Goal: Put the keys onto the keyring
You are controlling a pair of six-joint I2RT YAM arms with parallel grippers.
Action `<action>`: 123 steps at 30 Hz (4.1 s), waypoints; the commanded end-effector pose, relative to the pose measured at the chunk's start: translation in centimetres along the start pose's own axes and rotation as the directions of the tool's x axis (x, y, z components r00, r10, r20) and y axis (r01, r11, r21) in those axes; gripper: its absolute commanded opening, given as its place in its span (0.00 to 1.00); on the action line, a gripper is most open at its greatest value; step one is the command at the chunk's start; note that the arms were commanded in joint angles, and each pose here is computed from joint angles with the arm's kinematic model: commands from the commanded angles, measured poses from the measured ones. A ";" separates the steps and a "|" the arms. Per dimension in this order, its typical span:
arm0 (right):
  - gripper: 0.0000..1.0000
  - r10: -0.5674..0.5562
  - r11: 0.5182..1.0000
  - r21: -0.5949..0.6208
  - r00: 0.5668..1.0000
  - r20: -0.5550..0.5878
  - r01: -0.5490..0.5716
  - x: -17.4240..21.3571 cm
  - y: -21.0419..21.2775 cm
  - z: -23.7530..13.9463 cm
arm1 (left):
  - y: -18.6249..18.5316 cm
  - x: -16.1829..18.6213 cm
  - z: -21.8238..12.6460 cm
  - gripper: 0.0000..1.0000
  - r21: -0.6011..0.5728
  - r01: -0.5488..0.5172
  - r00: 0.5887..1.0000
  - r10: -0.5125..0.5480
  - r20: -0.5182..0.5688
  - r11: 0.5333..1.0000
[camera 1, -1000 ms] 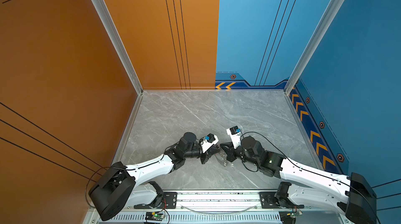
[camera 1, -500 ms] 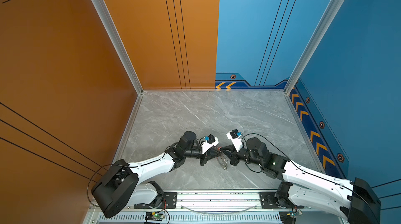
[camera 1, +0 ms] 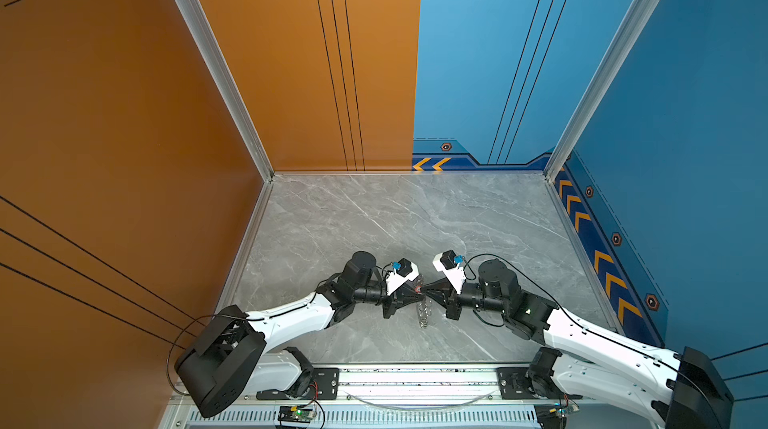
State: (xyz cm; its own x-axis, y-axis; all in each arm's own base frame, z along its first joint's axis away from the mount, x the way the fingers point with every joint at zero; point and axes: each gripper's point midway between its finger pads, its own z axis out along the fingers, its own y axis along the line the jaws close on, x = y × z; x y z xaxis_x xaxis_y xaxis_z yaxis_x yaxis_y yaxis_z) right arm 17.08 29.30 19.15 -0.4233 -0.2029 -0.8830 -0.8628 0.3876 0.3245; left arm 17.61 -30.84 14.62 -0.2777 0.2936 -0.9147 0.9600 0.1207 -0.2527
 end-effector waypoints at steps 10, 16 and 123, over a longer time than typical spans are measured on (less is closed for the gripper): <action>0.00 0.000 0.951 0.308 1.000 0.026 -0.008 -0.7 -4.9 -2.5 | 0.2 -0.3 0.0 0.00 -0.005 -0.011 1.000 0.011 0.003 1.000; 0.00 -0.003 0.916 0.400 0.999 -0.052 0.023 0.6 -5.9 -4.7 | 0.9 -0.5 -0.5 0.00 -0.060 -0.020 1.000 0.021 0.012 0.998; 0.00 -0.384 0.913 -0.102 0.917 0.113 0.395 2.1 1.0 -1.7 | -2.8 1.2 0.7 0.00 0.171 -0.056 0.997 0.063 -0.035 0.984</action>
State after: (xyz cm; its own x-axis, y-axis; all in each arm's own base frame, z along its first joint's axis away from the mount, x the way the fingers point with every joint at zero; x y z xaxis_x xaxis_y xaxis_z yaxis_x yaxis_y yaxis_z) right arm 15.22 27.64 17.83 -0.0622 -0.2589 -0.9639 -0.9774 0.2115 0.0062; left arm 15.15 -31.27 14.05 -0.2146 0.3270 -0.9203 0.9714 -0.0268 -0.2361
